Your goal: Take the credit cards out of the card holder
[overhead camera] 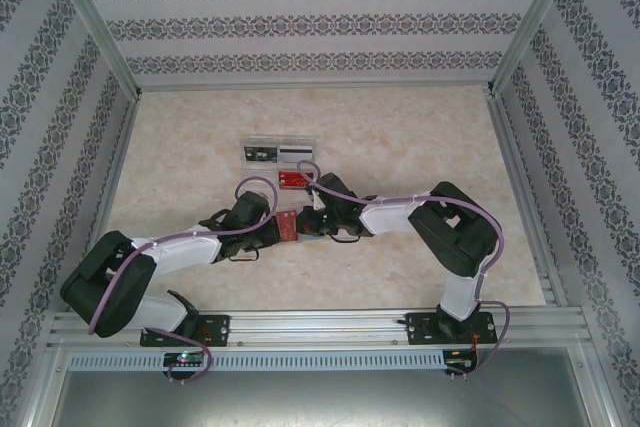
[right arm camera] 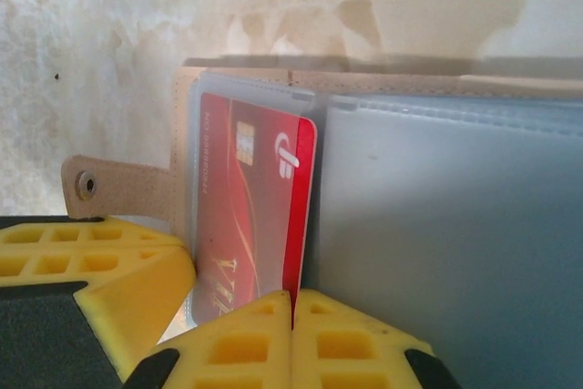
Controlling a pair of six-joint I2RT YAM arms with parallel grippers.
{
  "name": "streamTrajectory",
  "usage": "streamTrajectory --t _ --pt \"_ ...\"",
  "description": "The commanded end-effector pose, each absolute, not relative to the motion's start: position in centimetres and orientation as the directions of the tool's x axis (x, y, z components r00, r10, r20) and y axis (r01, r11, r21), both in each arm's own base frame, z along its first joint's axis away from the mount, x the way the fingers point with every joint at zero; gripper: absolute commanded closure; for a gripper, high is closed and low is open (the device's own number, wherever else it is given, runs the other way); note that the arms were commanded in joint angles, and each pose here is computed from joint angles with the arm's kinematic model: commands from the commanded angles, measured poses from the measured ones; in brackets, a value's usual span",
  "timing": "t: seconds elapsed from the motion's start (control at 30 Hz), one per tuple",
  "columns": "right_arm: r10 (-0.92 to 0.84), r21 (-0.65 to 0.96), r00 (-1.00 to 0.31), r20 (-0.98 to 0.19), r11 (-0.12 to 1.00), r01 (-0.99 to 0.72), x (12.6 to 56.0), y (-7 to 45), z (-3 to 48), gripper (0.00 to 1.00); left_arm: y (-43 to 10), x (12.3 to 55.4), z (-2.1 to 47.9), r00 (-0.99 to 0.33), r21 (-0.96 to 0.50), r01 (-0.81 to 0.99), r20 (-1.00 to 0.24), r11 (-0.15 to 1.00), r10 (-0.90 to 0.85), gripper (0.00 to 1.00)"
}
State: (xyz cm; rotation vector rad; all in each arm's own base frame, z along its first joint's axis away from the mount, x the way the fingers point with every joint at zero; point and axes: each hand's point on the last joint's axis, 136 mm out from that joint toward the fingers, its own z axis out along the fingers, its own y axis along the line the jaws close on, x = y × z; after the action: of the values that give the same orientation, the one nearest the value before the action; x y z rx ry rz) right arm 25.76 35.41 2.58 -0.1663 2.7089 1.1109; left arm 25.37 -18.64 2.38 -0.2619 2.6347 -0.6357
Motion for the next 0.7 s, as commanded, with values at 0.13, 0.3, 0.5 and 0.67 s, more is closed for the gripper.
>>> streamTrajectory --t 0.13,0.3,0.5,0.67 --pt "-0.012 0.671 -0.971 -0.241 0.72 -0.176 25.5 34.1 2.6 0.99 -16.7 24.3 1.4 -0.895 -0.41 -0.153 -0.328 0.899 -0.302 1.0" --pt "0.007 0.674 -0.97 -0.242 0.72 -0.163 25.8 33.0 2.8 0.99 -16.4 24.2 1.2 -0.894 -0.399 -0.166 -0.325 0.902 -0.308 1.0" --pt "0.01 0.678 -0.97 -0.242 0.717 -0.162 25.7 32.4 3.0 0.99 -16.5 24.2 1.3 -0.895 -0.405 -0.159 -0.326 0.9 -0.305 1.0" --pt "0.0 0.689 -0.972 -0.235 0.706 -0.167 25.7 33.0 2.8 0.95 -17.4 24.6 2.2 -0.896 -0.441 -0.124 -0.336 0.889 -0.292 1.0"
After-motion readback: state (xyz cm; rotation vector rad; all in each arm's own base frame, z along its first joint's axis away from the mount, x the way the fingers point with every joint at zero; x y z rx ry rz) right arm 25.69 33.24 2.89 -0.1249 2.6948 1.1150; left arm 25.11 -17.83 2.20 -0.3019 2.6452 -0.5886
